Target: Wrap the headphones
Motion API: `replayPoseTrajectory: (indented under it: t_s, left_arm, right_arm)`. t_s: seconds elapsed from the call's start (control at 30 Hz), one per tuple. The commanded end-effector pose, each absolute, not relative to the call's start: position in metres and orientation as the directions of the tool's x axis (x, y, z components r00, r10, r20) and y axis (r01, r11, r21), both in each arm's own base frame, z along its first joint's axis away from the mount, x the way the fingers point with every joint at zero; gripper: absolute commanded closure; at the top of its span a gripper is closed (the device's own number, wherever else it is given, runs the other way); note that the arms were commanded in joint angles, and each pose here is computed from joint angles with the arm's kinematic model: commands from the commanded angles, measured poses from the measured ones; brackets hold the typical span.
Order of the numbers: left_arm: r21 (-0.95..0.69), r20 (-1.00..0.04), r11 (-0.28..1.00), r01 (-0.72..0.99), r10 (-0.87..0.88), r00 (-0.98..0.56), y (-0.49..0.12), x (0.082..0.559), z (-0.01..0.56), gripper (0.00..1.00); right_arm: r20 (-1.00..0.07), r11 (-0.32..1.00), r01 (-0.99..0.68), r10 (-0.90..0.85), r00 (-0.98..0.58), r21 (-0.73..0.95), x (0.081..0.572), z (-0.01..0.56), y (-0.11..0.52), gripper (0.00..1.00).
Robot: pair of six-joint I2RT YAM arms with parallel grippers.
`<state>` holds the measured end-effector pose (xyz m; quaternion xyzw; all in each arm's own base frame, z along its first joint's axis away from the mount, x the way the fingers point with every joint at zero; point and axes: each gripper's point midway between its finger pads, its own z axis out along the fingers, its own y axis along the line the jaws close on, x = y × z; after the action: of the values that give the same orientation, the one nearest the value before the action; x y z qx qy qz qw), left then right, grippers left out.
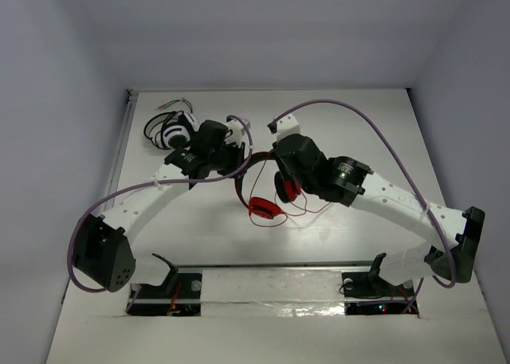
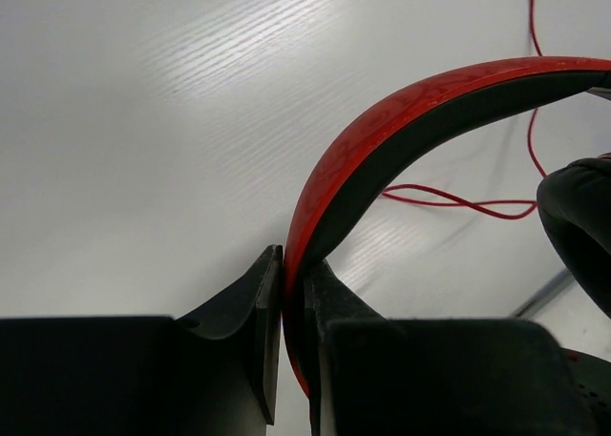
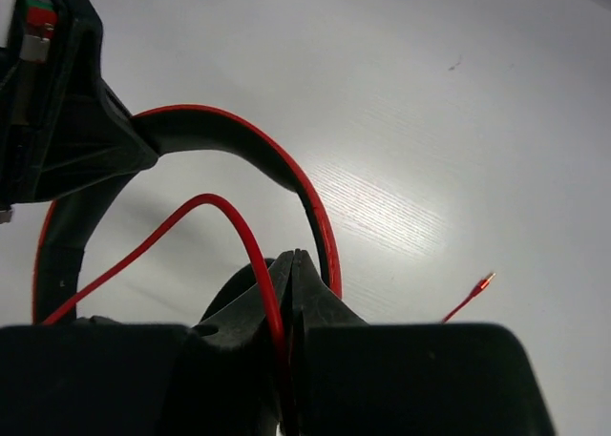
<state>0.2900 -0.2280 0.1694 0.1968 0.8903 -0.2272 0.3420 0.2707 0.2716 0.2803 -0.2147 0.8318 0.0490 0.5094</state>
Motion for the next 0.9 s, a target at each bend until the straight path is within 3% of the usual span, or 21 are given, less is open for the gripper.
replayPoseTrajectory:
  t_s: [0.0, 0.33, 0.57, 0.87]
  left_arm:
    - [-0.327, -0.776, 0.696, 0.639, 0.189, -0.602, -0.251, 0.278, 0.214, 1.0]
    - [-0.417, -0.824, 0.56, 0.716, 0.1, -0.558, -0.263, 0.275, 0.26, 1.0]
    - [-0.44, -0.848, 0.481, 0.758, 0.054, -0.527, -0.266, 0.272, 0.293, 1.0]
    - [-0.458, -0.857, 0.429, 0.779, 0.019, -0.514, -0.263, 0.267, 0.307, 1.0]
  right_arm:
    - [-0.875, 0.916, -0.358, -0.315, -0.367, -0.18, 0.277, 0.282, 0.262, 0.92]
    - [-0.932, 0.973, -0.224, -0.134, -0.336, -0.06, 0.276, 0.295, 0.234, 0.74]
    - [-0.961, 0.971, -0.208, 0.059, -0.271, 0.119, 0.277, 0.313, 0.221, 0.74]
    - [-0.957, 0.973, -0.194, 0.069, -0.283, 0.128, 0.285, 0.306, 0.218, 0.71]
